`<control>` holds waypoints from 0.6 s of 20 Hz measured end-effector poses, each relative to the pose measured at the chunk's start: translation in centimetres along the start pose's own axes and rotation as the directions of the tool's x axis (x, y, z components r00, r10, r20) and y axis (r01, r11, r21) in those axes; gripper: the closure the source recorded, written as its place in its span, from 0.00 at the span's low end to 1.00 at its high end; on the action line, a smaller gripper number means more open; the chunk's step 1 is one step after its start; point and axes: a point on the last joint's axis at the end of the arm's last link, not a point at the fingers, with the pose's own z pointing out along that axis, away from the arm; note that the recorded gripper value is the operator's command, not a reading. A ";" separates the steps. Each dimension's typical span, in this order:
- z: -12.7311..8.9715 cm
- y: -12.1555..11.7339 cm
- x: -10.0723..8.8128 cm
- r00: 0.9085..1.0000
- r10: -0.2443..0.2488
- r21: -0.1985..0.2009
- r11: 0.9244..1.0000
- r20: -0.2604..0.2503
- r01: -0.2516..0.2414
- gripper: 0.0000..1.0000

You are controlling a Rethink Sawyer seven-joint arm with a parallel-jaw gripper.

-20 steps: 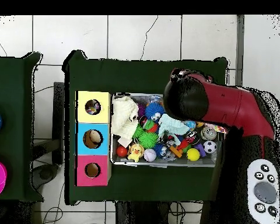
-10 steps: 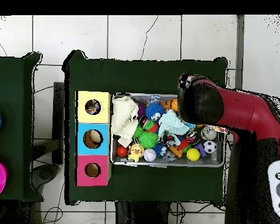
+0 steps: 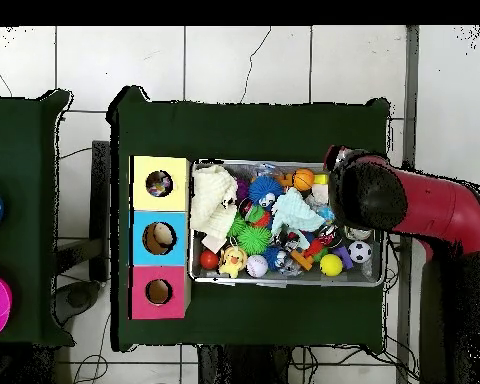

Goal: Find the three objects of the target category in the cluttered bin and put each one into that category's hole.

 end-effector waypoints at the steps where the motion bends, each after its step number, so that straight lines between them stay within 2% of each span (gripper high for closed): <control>1: 0.2 -0.1 0.2 1.000 -0.002 -0.001 1.000 -0.001 0.002 0.00; 7: 2.1 0.6 2.5 0.999 -0.032 -0.036 0.999 -0.005 0.032 0.00; 12: 3.2 0.8 4.0 0.999 -0.037 -0.074 0.997 -0.007 0.036 0.00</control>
